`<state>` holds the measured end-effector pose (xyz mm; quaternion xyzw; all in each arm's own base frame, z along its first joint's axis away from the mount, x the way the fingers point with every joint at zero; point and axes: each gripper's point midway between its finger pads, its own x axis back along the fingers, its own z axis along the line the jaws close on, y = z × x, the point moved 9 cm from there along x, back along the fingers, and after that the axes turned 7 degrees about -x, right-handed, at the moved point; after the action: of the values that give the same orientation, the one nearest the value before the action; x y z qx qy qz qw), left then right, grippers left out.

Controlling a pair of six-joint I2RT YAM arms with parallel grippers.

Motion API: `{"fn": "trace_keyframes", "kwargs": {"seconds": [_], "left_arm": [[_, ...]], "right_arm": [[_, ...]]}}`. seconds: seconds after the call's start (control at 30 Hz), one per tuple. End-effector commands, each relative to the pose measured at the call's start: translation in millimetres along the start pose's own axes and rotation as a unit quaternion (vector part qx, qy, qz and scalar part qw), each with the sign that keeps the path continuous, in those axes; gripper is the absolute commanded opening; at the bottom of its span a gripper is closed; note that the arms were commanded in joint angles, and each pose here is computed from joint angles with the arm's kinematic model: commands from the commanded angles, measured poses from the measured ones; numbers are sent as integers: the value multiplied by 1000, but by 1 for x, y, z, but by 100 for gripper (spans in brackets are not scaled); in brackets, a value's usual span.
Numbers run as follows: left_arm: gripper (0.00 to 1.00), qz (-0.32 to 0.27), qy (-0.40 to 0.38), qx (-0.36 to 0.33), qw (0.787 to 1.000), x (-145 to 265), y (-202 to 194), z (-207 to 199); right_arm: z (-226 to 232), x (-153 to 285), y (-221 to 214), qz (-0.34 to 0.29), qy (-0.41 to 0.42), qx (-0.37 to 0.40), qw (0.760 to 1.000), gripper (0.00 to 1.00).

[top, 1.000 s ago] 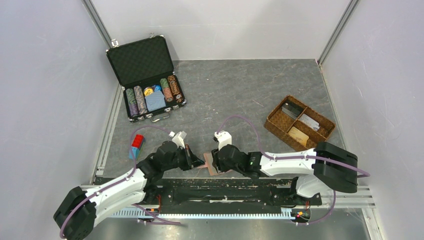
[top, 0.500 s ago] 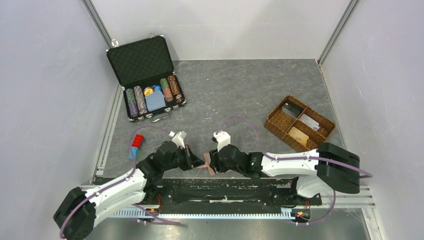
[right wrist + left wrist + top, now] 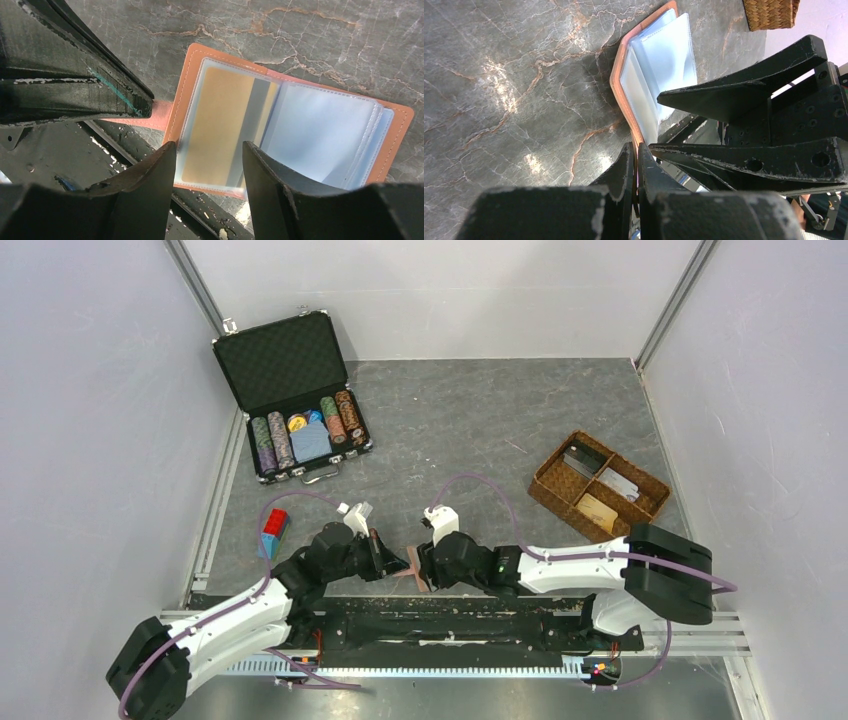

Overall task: Take the credit cards out of the card holder
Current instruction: Remove the credit card from the card holder.

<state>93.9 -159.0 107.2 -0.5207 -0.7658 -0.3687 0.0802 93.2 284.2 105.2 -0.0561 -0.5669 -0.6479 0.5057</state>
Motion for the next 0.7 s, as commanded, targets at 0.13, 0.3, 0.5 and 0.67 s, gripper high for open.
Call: {"fn": "trace_keyframes", "kwargs": {"seconds": [0.13,0.3,0.5,0.67], "left_arm": [[2,-12,-28,-24,999,4,10,-13],[2,-10,-21,-26,999,5,8,-11],[2,-10,-18,-28,999,6,7,-10],[2,-8,-19,-28,999,6,7,-11]], "right_arm": [[5,0,3,-15,-18,1,1000,52],[-4,7,8,-32,-62,7,998,49],[-11,15,13,-53,-90,8,994,46],[-14,19,15,-63,-99,8,993,45]]}}
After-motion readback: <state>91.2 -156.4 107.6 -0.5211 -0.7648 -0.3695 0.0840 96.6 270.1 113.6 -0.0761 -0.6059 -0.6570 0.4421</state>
